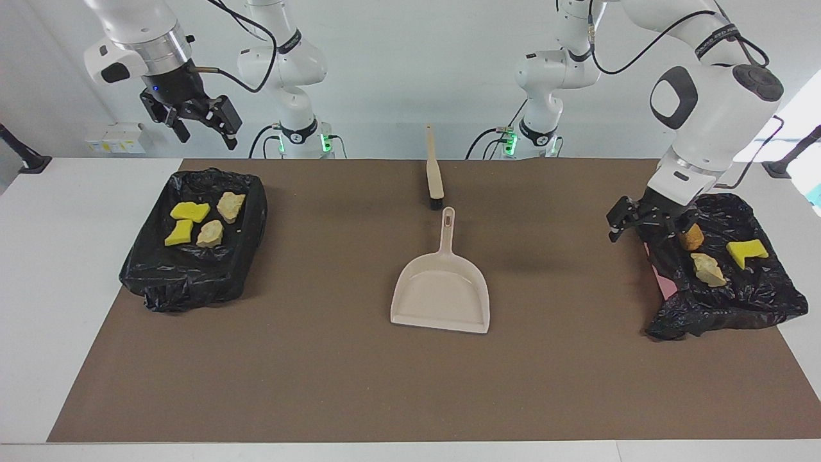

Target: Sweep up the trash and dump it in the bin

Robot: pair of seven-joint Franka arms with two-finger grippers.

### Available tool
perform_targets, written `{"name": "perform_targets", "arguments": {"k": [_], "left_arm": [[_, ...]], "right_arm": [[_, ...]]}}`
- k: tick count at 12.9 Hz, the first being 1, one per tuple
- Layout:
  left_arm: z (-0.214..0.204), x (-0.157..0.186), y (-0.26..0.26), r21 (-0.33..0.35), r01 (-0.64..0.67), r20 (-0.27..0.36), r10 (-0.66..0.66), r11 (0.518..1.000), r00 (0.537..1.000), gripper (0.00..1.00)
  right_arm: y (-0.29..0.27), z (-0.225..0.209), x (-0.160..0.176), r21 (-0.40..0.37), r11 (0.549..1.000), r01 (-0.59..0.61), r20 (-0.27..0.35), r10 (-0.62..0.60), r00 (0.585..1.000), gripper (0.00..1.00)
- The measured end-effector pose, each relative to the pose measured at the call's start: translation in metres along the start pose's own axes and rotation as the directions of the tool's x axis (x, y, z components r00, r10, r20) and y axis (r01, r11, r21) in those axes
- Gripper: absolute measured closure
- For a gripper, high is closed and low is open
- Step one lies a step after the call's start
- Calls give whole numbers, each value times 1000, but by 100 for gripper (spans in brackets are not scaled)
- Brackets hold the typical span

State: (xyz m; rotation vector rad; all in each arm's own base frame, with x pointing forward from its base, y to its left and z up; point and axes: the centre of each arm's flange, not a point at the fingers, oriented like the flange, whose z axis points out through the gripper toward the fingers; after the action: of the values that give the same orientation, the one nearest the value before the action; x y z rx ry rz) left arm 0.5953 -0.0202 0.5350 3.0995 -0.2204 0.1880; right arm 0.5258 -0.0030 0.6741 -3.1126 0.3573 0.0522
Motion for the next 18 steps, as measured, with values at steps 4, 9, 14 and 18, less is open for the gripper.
{"name": "perform_targets", "arguments": {"k": [4,9,14,18], "left_arm": [[-33,-22,-9,49,1,40,-3,999,999,0],[-50,-40,-7,45,3,96,-8,999,995,0],[-77,-44,-3,42,-1,126,-4,999,992,0],[-82,-45,2,34,11,140,-16,999,990,0]], "right_arm": [[0,0,0,0,1000,0,0,0,1000,0],[0,0,0,0,1000,0,0,0,1000,0],[0,0,0,0,1000,0,0,0,1000,0],[0,0,0,0,1000,0,0,0,1000,0]]}}
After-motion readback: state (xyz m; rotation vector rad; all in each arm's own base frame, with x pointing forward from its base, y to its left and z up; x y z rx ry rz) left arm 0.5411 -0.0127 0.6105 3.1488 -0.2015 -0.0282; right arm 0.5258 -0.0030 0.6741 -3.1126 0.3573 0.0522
